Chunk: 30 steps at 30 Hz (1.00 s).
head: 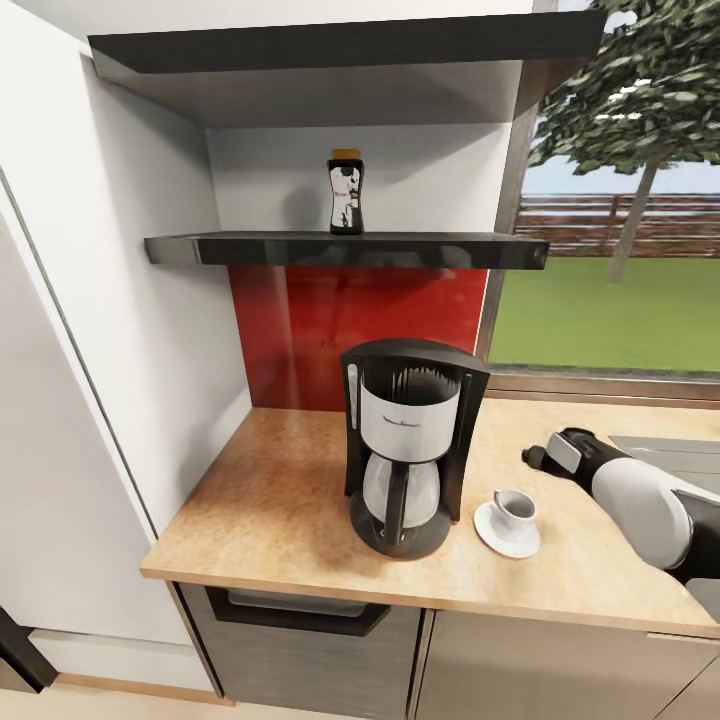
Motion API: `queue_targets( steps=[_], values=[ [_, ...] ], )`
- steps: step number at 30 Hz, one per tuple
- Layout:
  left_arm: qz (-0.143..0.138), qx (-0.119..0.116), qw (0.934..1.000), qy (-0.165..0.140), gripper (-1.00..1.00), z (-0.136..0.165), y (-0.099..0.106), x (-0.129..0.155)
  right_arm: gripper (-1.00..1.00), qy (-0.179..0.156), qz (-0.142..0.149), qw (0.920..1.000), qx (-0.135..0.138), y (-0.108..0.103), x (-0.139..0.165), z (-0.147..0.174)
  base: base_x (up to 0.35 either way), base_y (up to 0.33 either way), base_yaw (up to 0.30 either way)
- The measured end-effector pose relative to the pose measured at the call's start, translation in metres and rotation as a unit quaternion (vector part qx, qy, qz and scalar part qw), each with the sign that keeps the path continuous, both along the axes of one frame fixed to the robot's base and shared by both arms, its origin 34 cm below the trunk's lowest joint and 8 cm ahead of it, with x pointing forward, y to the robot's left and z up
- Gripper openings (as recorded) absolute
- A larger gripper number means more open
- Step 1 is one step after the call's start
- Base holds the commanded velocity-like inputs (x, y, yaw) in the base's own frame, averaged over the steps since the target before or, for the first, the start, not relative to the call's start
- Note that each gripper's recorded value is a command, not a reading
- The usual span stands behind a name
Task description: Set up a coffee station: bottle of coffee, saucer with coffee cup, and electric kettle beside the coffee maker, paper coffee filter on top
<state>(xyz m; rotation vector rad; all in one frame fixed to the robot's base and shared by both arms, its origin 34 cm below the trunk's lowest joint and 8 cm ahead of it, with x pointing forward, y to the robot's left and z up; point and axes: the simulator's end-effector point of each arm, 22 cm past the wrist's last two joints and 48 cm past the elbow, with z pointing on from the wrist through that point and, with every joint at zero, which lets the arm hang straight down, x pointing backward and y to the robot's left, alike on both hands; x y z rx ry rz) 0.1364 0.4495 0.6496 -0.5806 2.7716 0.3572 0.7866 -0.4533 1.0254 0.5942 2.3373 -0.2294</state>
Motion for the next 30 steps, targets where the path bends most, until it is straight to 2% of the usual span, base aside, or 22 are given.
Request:
queue_targets(
  steps=[1, 2, 4, 5, 6, 7, 8, 9, 10, 11, 12, 13, 15, 17, 18, 20, 21, 24, 29, 30],
  values=[
    [-0.001, 0.0, 1.0, -0.002, 1.0, 0.0, 0.0, 0.002, 1.0, -0.006, -0.01, 0.9999, -0.006, -0.014, -0.002, 0.002, 0.0, 0.0, 0.0],
    [-0.003, 0.0, 1.0, -0.005, 1.0, 0.0, 0.0, 0.005, 1.0, -0.014, -0.028, 0.9993, -0.023, -0.043, -0.008, 0.007, 0.0, 0.0, 0.0],
    [-0.005, 0.0, 1.0, -0.008, 1.0, 0.0, -0.001, 0.009, 1.0, -0.021, -0.049, 0.9978, -0.039, -0.078, -0.018, 0.014, 0.0, 0.0, 0.0],
    [-0.007, -0.001, 0.9999, -0.011, 1.0, 0.001, -0.001, 0.012, 1.0, -0.023, -0.067, 0.9959, -0.057, -0.11, -0.028, 0.02, 0.0, 0.0, 0.0],
    [-0.007, -0.001, 0.9999, -0.012, 1.0, 0.001, -0.001, 0.013, 1.0, -0.024, -0.078, 0.9944, -0.067, -0.13, -0.036, 0.025, 0.0, 0.0, 0.0],
    [-0.008, -0.001, 0.9999, -0.013, 1.0, 0.001, -0.002, 0.015, 1.0, -0.026, -0.096, 0.9913, -0.086, -0.163, -0.049, 0.033, 0.0, 0.0, 0.0],
    [-0.009, -0.001, 0.9999, -0.014, 1.0, 0.001, -0.001, 0.015, 1.0, -0.028, -0.107, 0.9891, -0.097, -0.183, -0.058, 0.039, 0.0, 0.0, 0.0],
    [-0.009, -0.001, 0.9998, -0.016, 1.0, 0.001, -0.001, 0.017, 1.0, -0.033, -0.124, 0.9849, -0.117, -0.213, -0.072, 0.049, 0.0, 0.0, 0.0],
    [-0.01, -0.001, 0.9998, -0.018, 1.0, 0.001, -0.001, 0.018, 1.0, -0.037, -0.134, 0.9821, -0.127, -0.231, -0.081, 0.056, 0.0, 0.0, 0.0],
    [-0.011, -0.001, 0.9997, -0.02, 1.0, 0.001, -0.002, 0.021, 1.0, -0.043, -0.149, 0.977, -0.147, -0.258, -0.095, 0.066, 0.0, 0.0, 0.0],
    [-0.012, -0.001, 0.9997, -0.022, 1.0, 0.001, -0.002, 0.022, 1.0, -0.046, -0.158, 0.974, -0.156, -0.273, -0.104, 0.072, 0.0, 0.0, 0.0],
    [-0.014, 0.0, 0.9996, -0.025, 1.0, 0.002, -0.003, 0.025, 1.0, -0.048, -0.171, 0.9687, -0.174, -0.297, -0.12, 0.081, 0.0, 0.0, 0.0],
    [-0.016, 0.001, 0.9994, -0.031, 1.0, 0.002, -0.004, 0.028, 1.0, -0.049, -0.185, 0.9631, -0.19, -0.32, -0.138, 0.089, -0.003, 0.0, 0.0],
    [-0.023, 0.003, 0.9986, -0.046, 1.0, 0.004, -0.005, 0.04, 1.0, -0.032, -0.207, 0.9525, -0.221, -0.363, -0.181, 0.095, -0.103, 0.0, 0.0],
    [-0.025, 0.004, 0.9985, -0.049, 1.0, 0.005, -0.005, 0.041, 1.0, -0.027, -0.212, 0.9502, -0.227, -0.372, -0.192, 0.096, -0.224, 0.0, 0.0],
    [-0.039, 0.004, 0.9976, -0.058, 1.0, 0.006, -0.007, 0.052, 1.0, 0.014, -0.231, 0.9405, -0.249, -0.405, -0.245, 0.088, -0.287, 0.0, 0.0],
    [-0.046, 0.004, 0.9971, -0.061, 1.0, 0.006, -0.008, 0.056, 1.0, 0.03, -0.236, 0.9372, -0.255, -0.415, -0.264, 0.083, -0.303, 0.0, 0.0],
    [-0.066, 0.004, 0.9957, -0.066, 1.0, 0.008, -0.01, 0.065, 1.0, 0.063, -0.243, 0.9297, -0.269, -0.432, -0.302, 0.073, -0.318, 0.0, 0.0],
    [-0.085, 0.005, 0.9935, -0.076, 1.0, 0.01, -0.012, 0.078, 1.0, 0.103, -0.245, 0.9216, -0.283, -0.444, -0.343, 0.058, -0.306, 0.0, 0.0],
    [-0.094, 0.008, 0.9918, -0.087, 1.0, 0.013, -0.01, 0.09, 1.0, 0.15, -0.228, 0.9173, -0.29, -0.442, -0.376, 0.025, -0.143, 0.0, 0.0]
  ],
)
